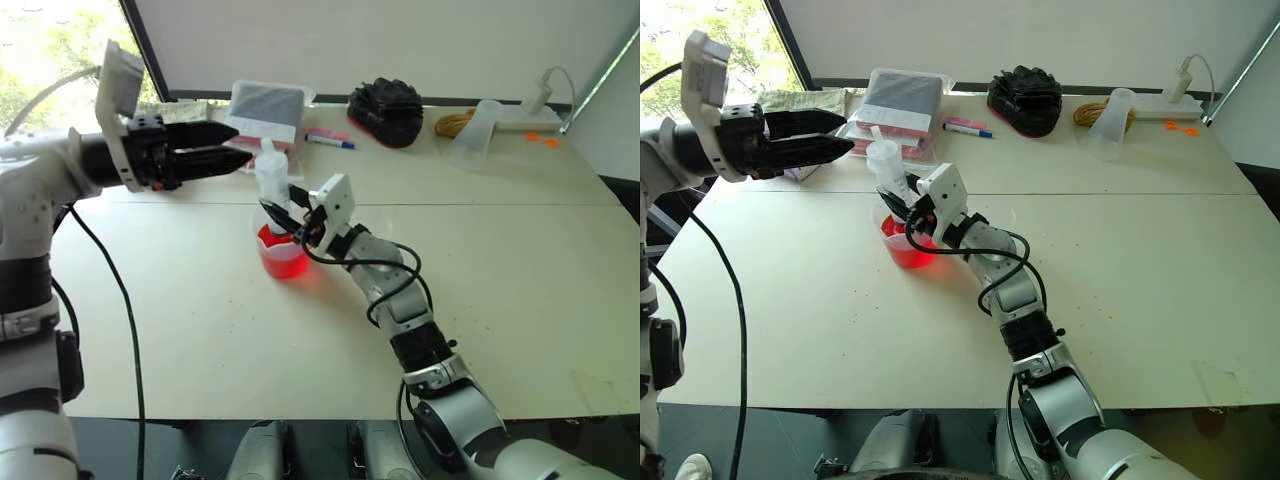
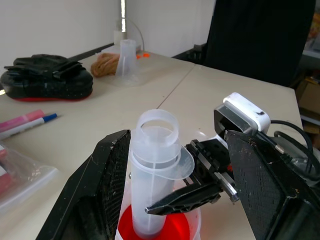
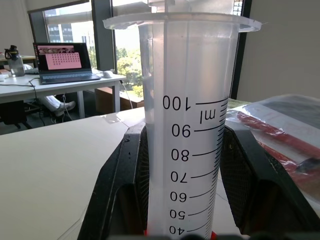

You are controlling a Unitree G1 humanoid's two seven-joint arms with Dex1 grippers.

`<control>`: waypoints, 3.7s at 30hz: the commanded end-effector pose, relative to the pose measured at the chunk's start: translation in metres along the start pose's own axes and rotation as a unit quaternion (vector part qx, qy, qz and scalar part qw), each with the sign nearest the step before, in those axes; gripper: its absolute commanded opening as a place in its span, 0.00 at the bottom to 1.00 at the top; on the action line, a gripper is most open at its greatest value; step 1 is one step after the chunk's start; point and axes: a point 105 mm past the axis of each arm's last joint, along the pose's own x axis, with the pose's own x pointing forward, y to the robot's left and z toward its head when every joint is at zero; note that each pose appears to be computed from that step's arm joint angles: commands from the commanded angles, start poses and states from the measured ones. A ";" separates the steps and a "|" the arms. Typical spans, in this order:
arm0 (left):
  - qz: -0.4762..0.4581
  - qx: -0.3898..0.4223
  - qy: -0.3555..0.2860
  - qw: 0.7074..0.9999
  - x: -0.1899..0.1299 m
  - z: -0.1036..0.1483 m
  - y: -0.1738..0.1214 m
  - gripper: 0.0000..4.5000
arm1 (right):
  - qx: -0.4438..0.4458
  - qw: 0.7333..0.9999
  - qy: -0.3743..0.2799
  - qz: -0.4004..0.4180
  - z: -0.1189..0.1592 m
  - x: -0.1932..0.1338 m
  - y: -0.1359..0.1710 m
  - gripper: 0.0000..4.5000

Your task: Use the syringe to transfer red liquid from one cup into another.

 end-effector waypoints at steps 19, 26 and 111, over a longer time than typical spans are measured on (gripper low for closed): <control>-0.006 0.005 -0.018 1.000 0.030 -0.007 -0.011 0.70 | -0.029 1.000 -0.003 0.008 0.010 0.000 0.002 0.31; 0.004 -0.016 -0.022 1.000 0.038 -0.021 0.000 0.70 | -0.031 0.999 0.002 0.007 0.009 0.001 0.002 0.31; -0.002 0.049 -0.033 0.998 0.055 0.012 0.009 0.00 | 0.010 0.999 0.031 0.031 -0.006 -0.008 0.021 0.31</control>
